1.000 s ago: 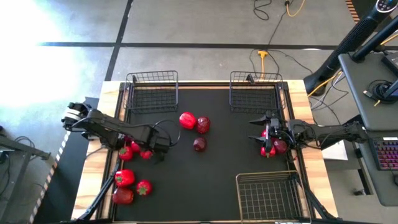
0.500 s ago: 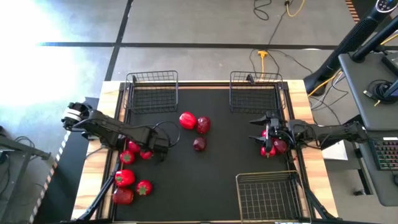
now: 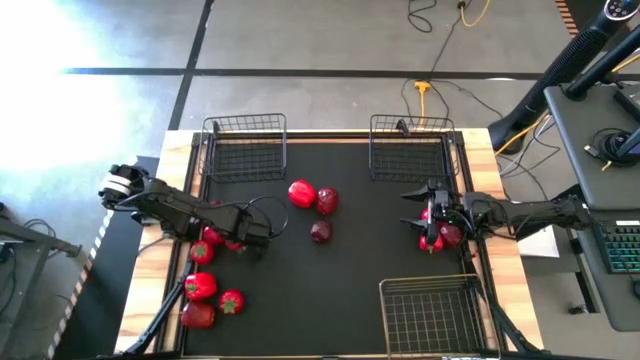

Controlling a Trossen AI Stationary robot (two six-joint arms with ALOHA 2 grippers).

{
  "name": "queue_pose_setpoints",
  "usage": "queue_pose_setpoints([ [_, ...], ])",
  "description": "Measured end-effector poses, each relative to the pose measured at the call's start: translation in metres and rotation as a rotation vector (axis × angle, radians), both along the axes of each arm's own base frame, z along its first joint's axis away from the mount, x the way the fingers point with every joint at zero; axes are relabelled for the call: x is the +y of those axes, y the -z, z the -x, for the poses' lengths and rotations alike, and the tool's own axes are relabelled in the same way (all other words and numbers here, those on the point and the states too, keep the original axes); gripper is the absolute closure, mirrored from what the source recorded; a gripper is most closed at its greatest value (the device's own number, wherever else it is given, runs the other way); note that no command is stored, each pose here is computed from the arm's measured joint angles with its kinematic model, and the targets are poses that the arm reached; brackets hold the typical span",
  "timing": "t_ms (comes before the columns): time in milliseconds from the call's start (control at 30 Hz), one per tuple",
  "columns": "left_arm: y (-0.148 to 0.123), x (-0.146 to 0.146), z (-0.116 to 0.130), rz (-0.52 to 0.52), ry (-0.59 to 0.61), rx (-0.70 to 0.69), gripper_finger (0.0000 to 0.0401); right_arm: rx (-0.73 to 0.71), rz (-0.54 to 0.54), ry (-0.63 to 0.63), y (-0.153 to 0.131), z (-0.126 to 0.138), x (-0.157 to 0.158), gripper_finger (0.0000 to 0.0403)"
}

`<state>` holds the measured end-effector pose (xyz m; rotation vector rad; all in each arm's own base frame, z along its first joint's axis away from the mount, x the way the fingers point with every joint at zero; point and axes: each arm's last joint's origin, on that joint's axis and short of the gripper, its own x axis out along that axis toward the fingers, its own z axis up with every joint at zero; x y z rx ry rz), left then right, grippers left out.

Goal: Sort produce into baskets
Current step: Put the bell pepper into the left black wire basket

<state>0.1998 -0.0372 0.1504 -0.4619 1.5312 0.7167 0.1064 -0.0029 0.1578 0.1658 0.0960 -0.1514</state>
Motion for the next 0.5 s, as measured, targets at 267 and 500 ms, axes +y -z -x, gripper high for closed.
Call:
queue_pose_setpoints([
  [267, -0.042, -0.002, -0.029, -0.101, 0.11, -0.117, 0.0139, 0.0, 0.0, 0.0, 0.0, 0.0, 0.0, 0.003],
  [500, -0.123, 0.025, -0.051, -0.457, 0.177, -0.156, 0.0133, 0.0, 0.0, 0.0, 0.0, 0.0, 0.0, 0.003],
])
